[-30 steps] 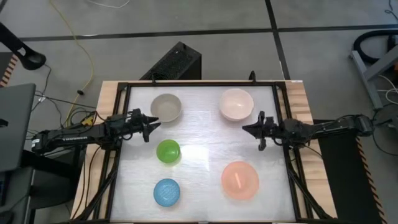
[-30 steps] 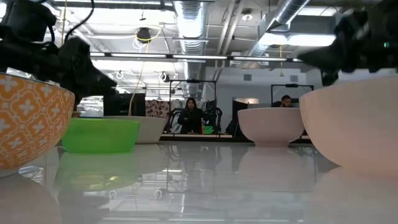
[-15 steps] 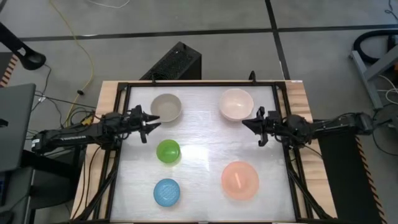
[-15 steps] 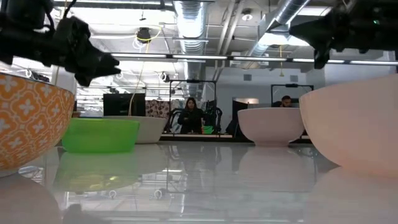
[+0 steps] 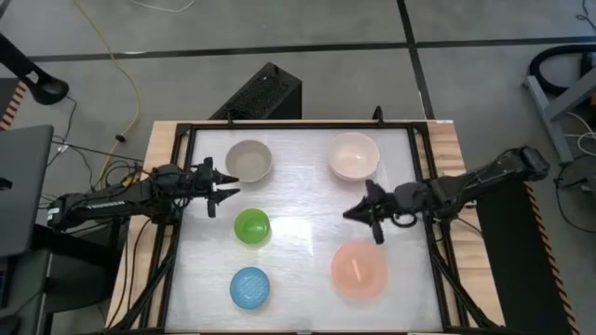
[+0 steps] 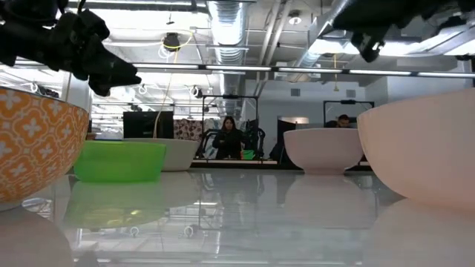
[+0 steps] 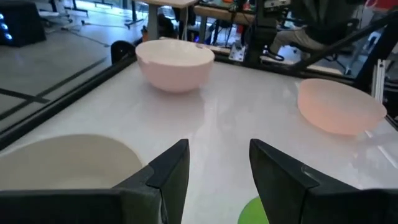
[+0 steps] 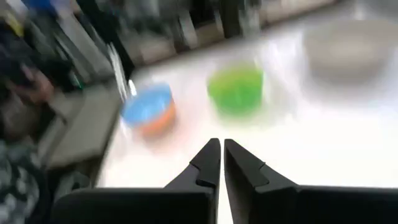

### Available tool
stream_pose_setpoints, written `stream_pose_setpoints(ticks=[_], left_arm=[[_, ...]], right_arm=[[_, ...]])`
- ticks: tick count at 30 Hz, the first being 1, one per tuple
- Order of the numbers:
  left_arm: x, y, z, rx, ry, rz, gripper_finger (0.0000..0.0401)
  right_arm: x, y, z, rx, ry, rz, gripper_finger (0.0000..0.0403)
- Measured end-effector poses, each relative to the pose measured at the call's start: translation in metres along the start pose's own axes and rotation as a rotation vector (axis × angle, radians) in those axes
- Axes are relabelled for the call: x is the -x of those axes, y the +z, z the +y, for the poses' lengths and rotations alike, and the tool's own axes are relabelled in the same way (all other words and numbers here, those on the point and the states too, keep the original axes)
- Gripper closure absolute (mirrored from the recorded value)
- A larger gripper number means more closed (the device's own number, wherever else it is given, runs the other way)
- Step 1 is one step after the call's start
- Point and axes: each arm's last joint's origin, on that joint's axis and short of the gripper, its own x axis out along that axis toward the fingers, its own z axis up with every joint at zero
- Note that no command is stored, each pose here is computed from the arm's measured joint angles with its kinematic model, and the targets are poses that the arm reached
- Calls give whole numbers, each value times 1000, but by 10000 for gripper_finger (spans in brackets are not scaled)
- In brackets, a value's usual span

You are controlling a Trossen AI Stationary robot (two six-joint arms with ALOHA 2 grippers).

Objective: Nest bowls inside each other
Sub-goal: Stack the pink bowl on the white bowl

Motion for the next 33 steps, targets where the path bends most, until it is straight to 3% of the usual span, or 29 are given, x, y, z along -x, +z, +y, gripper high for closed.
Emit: stream_pose_setpoints(ticks=[9,19,25,33], left_arm=[[0,0,0,-1,2,5,244],[0,7,-1,-42,-5,-72,244],[0,8,-1,-43,-4,-85,244],[0,8,-1,-43,-2,-84,244]], right_arm=[[-20,7,51,-44,-256,469,282],[-50,8,78,37,-447,769,165],[-58,-9,74,73,-518,943,160],[-67,-25,70,95,-559,997,163]])
